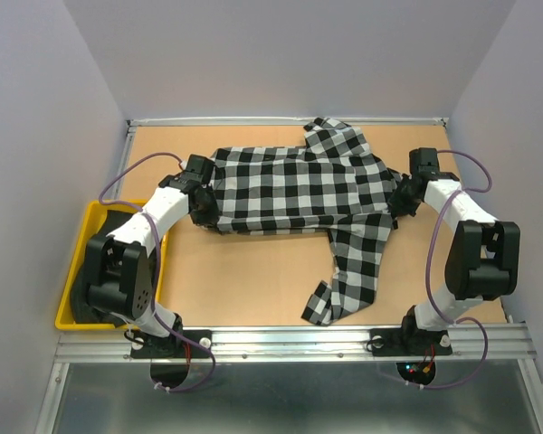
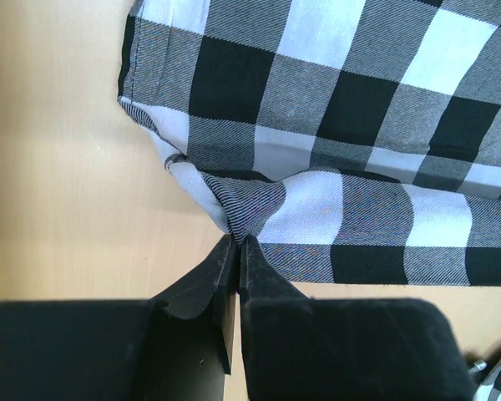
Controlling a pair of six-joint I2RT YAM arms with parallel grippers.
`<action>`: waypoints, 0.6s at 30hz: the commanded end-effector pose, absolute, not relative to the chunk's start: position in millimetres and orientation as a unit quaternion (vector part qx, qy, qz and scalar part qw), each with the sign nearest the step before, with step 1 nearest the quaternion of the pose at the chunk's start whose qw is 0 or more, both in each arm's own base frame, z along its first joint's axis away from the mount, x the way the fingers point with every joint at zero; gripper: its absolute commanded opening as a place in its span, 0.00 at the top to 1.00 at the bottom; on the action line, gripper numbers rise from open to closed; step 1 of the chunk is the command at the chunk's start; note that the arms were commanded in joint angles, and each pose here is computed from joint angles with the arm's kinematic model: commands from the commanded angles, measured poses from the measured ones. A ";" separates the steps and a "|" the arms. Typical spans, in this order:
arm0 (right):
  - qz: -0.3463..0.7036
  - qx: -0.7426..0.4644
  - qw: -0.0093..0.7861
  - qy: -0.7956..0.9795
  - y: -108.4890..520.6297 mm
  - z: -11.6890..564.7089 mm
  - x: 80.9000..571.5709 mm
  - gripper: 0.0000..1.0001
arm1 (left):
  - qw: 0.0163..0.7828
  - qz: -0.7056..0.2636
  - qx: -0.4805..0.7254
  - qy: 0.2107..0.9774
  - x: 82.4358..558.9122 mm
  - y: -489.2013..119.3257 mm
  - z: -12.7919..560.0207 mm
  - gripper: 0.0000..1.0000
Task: Fold and stack the long sleeve shirts
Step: Fold the shirt
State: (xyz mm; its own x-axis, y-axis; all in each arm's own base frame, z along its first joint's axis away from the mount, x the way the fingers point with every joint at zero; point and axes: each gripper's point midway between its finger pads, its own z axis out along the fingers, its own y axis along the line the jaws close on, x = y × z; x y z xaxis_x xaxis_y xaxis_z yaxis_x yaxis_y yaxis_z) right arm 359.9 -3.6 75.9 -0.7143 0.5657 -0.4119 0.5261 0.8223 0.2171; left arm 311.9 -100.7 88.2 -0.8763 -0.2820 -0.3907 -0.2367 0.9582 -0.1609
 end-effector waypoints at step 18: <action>0.014 0.305 0.289 0.907 -23.2 93.8 401.5 0.82 | 0.257 -0.017 -0.134 0.957 381.4 -97.4 89.0 0.66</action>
State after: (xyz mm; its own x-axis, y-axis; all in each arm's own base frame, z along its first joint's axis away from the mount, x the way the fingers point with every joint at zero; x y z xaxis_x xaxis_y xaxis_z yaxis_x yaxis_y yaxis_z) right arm 370.1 -10.4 70.3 -0.7098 0.5648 -0.4210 0.5423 0.8195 0.1852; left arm 351.1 -103.1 68.8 -0.8732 -0.2734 -0.4034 -0.2479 0.9619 -0.1153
